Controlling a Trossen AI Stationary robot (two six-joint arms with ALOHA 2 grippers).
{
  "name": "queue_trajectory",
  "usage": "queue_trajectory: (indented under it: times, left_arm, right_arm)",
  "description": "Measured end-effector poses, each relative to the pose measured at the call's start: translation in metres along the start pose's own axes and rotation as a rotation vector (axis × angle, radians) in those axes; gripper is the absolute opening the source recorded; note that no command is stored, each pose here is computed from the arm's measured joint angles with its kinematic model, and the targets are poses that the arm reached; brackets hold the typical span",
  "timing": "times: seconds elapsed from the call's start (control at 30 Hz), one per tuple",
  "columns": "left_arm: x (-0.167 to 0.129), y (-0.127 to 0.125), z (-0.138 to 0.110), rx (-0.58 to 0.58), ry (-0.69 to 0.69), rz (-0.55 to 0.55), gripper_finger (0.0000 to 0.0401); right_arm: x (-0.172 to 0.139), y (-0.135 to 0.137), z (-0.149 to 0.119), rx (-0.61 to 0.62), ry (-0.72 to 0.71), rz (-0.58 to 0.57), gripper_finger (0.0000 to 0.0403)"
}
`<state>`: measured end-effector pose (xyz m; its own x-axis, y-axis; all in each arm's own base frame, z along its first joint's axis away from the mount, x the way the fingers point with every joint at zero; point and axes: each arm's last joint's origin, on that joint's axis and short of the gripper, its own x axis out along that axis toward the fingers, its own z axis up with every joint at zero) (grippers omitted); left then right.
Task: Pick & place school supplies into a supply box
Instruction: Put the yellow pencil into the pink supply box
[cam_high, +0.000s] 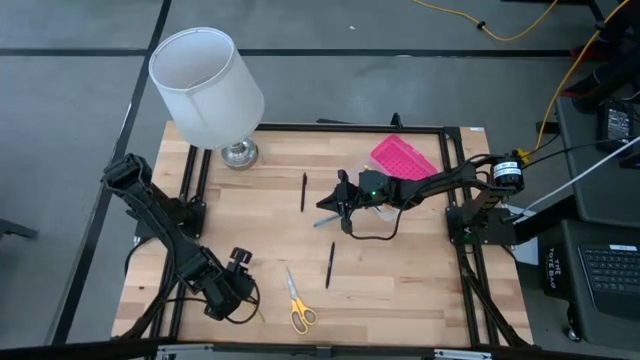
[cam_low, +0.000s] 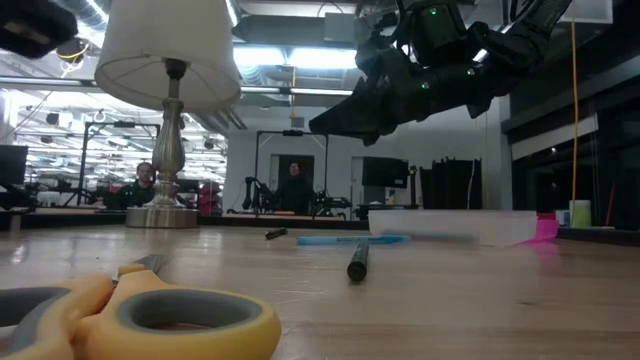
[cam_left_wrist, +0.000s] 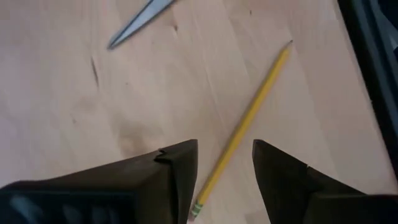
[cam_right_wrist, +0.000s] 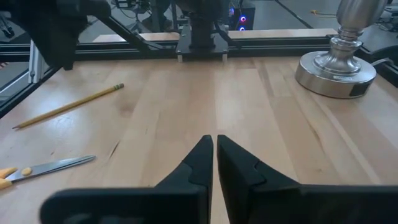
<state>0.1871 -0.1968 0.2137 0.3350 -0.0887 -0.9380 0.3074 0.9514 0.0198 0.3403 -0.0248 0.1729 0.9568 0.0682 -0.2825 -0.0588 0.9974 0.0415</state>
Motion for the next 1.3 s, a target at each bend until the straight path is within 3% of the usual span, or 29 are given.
queue_trajectory:
  times: [0.27,0.5,0.97,1.3]
  left_arm:
    - [0.018,0.004,-0.017,0.009,0.053,0.002,0.0143]
    - [0.033,0.005,-0.025,0.001,0.014,-0.023,0.0143]
    - [0.04,0.007,-0.031,0.004,0.027,-0.024,0.0143]
    - [0.076,0.0,-0.037,0.085,0.18,-0.027,0.0143]
  right_arm:
    - [0.0,0.0,0.0,0.0,0.0,0.0,0.0028]
    - [0.0,0.0,0.0,-0.001,0.0,-0.001,0.0028]
    - [0.0,0.0,0.0,0.0,0.0,0.0,0.0028]
    - [0.0,0.0,0.0,-0.002,0.001,0.0,0.0028]
